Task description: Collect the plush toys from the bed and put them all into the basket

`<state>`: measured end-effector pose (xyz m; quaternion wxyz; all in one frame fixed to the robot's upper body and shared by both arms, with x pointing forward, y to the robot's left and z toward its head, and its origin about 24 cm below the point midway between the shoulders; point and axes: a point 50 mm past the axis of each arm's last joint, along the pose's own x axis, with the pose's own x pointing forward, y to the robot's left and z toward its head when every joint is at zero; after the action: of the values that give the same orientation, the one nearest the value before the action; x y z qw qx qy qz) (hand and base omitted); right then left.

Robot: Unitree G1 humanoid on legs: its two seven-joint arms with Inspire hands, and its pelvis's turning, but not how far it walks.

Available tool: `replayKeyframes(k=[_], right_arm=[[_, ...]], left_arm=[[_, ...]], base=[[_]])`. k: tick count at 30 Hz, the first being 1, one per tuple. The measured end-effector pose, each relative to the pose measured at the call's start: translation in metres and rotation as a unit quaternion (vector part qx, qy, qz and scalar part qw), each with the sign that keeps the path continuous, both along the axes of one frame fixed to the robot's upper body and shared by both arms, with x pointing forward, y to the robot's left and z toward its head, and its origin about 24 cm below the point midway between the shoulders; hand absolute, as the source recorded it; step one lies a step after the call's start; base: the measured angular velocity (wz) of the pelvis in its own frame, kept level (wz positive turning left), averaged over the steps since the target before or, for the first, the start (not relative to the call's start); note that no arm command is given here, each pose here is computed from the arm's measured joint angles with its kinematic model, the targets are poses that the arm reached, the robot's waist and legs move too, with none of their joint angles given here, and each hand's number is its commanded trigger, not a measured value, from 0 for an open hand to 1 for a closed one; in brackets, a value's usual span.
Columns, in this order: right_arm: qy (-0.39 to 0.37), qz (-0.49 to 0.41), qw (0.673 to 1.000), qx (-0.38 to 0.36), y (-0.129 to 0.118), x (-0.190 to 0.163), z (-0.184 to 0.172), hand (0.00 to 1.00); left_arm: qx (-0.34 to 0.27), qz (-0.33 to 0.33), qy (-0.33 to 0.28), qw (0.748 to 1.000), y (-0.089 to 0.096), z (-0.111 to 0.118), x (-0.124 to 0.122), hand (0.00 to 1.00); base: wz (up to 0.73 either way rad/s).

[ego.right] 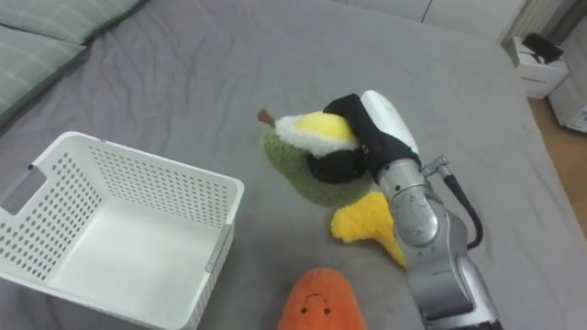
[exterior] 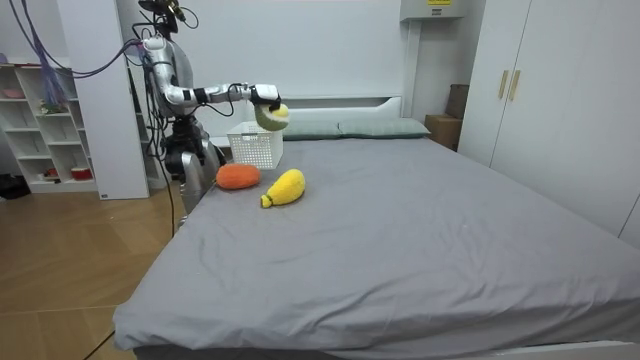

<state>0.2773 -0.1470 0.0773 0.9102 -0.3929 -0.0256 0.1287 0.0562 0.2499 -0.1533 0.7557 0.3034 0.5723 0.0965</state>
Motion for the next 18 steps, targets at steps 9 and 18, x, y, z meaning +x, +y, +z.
replayKeyframes(k=[9,18], right_arm=[[0.014,0.059,0.998,-0.034,0.029,-0.001,-0.002,1.0],[0.03,0.104,0.993,-0.041,0.055,0.0,-0.003,1.0]], left_arm=[[-0.003,-0.037,0.0,0.999,-0.009,-0.001,0.009,0.0],[-0.005,-0.043,-0.011,0.999,-0.012,0.0,0.022,0.0]], base=[[0.05],[0.01]])
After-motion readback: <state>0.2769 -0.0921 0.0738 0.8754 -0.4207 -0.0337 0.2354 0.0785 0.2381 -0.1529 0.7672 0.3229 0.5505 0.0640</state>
